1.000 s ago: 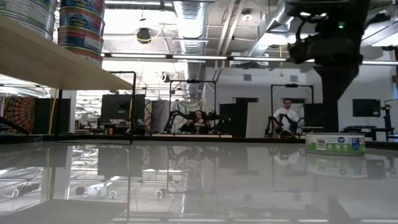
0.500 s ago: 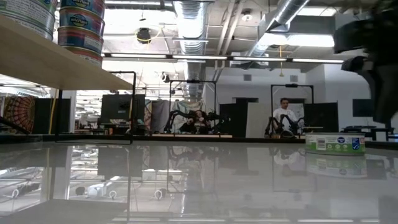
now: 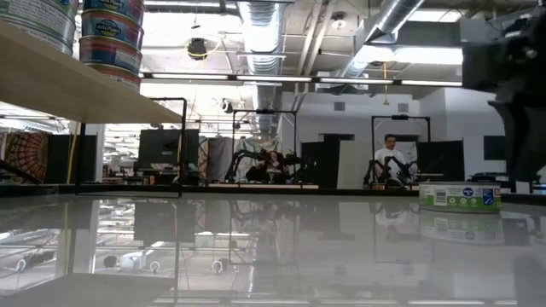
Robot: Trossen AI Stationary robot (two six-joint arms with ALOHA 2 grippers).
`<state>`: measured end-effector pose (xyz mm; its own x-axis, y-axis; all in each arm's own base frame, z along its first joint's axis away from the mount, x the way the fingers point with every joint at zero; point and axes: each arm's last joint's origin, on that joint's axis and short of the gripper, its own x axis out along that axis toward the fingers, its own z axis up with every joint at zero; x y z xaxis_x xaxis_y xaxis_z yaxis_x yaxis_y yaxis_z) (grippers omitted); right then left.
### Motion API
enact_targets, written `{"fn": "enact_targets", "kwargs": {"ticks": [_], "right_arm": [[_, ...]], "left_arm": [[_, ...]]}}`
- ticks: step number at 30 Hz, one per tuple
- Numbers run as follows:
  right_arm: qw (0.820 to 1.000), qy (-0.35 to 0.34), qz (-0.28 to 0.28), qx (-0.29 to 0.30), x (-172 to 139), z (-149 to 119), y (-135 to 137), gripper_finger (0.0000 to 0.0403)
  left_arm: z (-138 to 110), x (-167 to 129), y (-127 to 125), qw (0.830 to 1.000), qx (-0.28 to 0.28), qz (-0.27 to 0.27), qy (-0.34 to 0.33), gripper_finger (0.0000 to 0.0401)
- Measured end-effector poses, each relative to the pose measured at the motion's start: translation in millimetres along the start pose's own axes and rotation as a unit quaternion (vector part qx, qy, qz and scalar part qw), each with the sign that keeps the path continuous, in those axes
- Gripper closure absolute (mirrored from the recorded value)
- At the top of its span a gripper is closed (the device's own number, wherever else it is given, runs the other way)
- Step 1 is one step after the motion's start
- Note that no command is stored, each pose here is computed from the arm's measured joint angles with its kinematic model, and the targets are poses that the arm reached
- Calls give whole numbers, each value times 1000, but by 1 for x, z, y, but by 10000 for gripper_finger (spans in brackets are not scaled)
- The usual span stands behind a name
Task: Stack canned seafood by type on shelf
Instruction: Stack the green tuna can on top of the green tuna can on the shelf
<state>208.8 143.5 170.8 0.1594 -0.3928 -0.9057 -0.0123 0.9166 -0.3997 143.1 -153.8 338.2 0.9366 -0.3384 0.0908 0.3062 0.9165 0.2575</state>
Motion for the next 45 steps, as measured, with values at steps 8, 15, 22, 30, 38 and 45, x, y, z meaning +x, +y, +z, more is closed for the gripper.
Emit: {"fn": "enact_targets", "kwargs": {"ticks": [8, 15, 22, 30, 38, 45], "right_arm": [[999, -6, -31, -4, 4, 3, -8, 266], [999, -13, -50, -10, 7, 7, -14, 224], [999, -28, -42, -14, 19, 1, -8, 252], [998, -21, -55, -11, 27, -4, -3, 314], [998, -39, -54, -12, 27, -6, 9, 390], [998, -40, -50, 17, 26, -7, 11, 356]], "left_arm": [[0, 0, 0, 1000, -4, 0, 0, 69], [0, 0, 0, 1000, -4, 0, 1, 69], [0, 0, 0, 1000, -4, 0, 1, 69], [0, 0, 0, 1000, 1, 7, 3, 69], [0, 0, 0, 1000, 0, 8, 3, 69], [0, 0, 0, 1000, -1, 8, 3, 69]]}}
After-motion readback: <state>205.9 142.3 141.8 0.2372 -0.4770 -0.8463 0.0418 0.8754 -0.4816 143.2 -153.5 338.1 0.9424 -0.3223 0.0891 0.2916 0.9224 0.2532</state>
